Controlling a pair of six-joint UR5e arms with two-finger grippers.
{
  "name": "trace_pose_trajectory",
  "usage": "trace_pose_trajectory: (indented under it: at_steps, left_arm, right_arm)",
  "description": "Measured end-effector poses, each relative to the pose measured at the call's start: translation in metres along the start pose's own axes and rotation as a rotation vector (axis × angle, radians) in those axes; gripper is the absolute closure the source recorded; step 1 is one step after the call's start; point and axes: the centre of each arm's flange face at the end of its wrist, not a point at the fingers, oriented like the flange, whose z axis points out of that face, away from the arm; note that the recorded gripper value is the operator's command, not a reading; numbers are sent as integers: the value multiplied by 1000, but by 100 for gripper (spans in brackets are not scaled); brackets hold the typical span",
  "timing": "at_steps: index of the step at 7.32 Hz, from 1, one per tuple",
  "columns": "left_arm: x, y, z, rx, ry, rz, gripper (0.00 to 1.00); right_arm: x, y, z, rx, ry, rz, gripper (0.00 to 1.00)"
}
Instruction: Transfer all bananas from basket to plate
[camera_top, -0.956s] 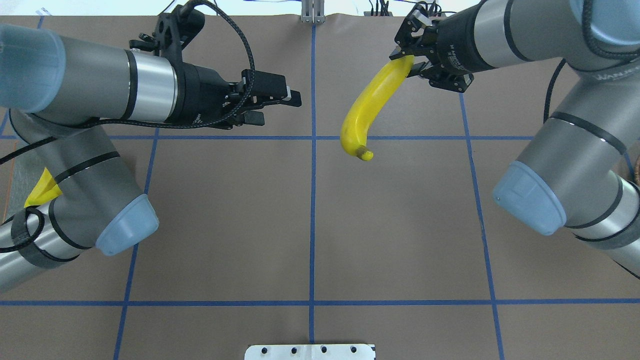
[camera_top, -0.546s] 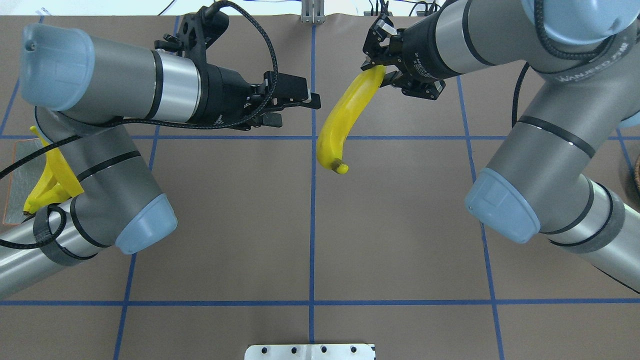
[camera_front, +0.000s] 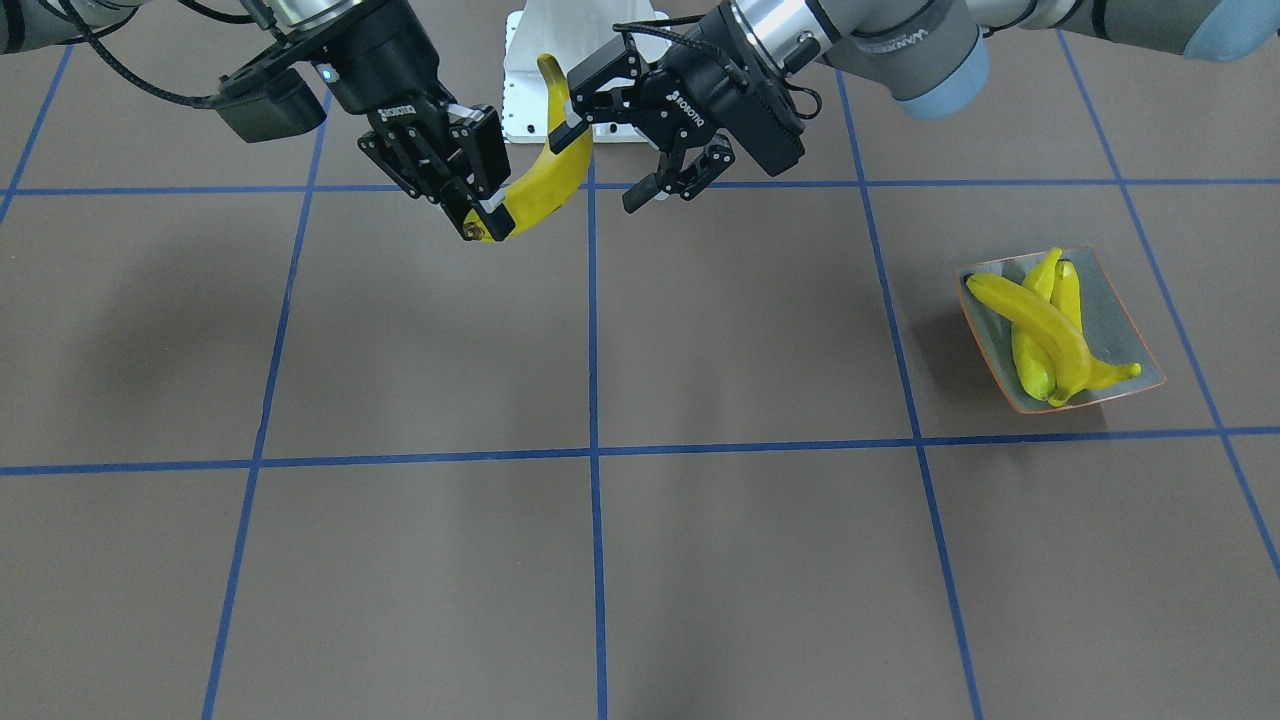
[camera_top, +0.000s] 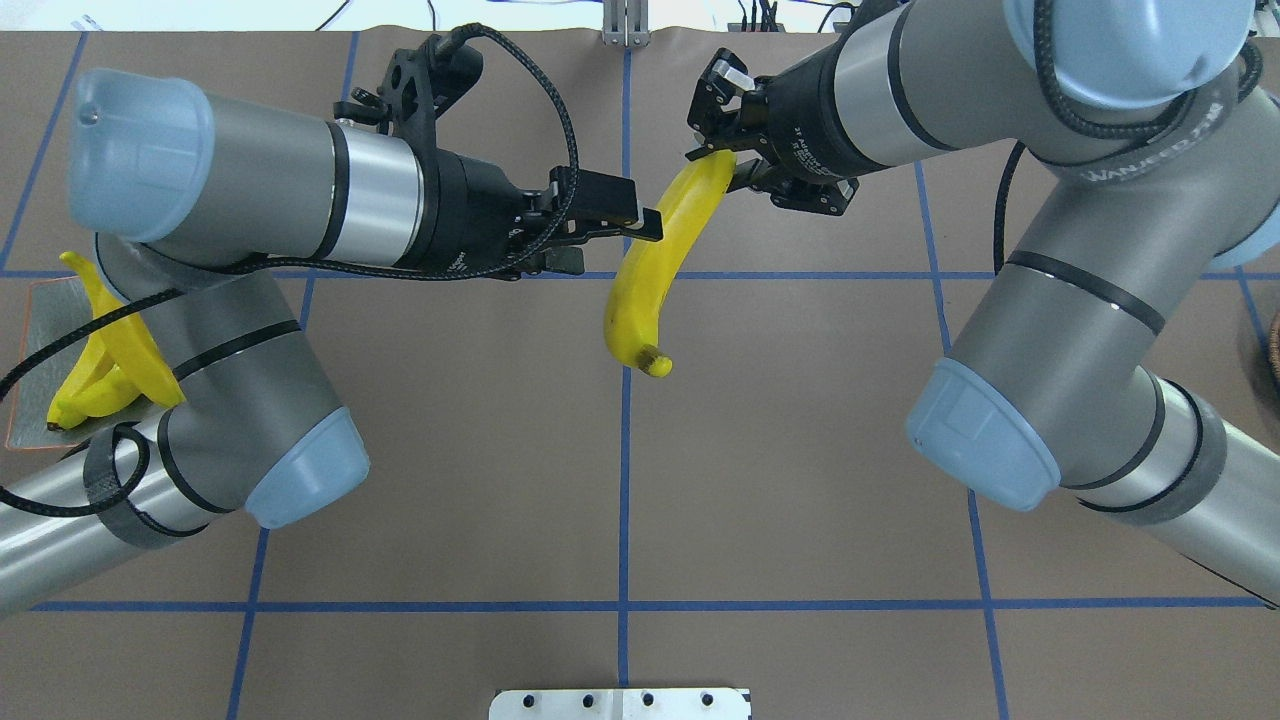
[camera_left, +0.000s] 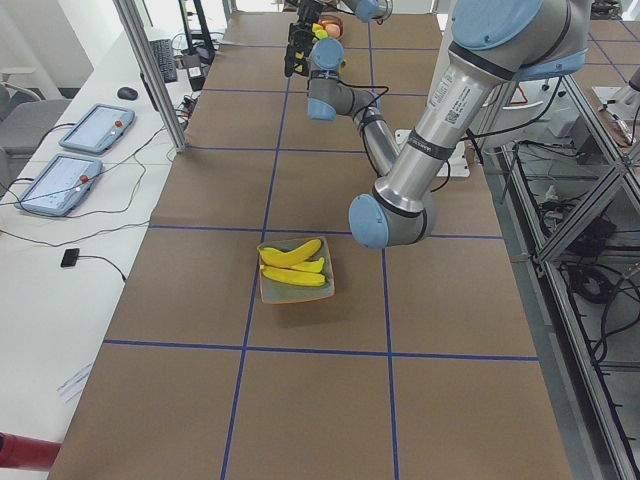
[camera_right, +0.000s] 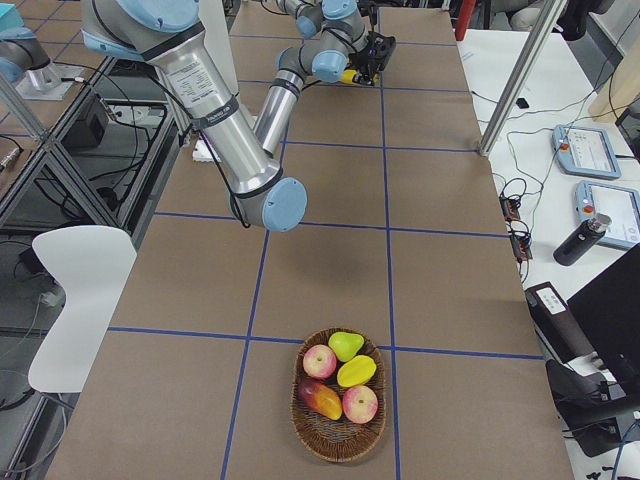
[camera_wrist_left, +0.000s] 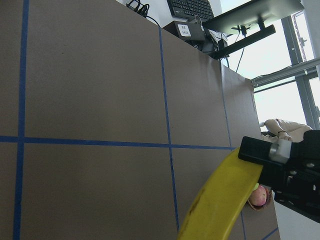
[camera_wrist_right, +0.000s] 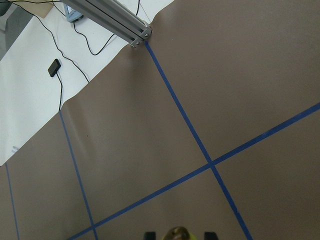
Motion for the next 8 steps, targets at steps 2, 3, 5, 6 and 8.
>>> trace_pose_trajectory:
  at_steps: [2,3,5,6,8]
  left_arm:
    - [1,5,2,-10,5,6,28]
    - [2,7,2,-13,8,14,61]
    - [4,15,4,-27,16,39,100]
    - [5,20,7,-37,18,52,100]
    - [6,25,9,-46,23,67,100]
  right_arm:
    - [-6,7,-4,-9,-20,-12,100]
    - [-8,10,-5,-13,-24,-21,100]
    - [-9,17,-3,-27,-49,-43,100]
    - [-9,21,-2,-34,-58,-52,100]
    - [-10,23,-2,-36,-65,-63,0]
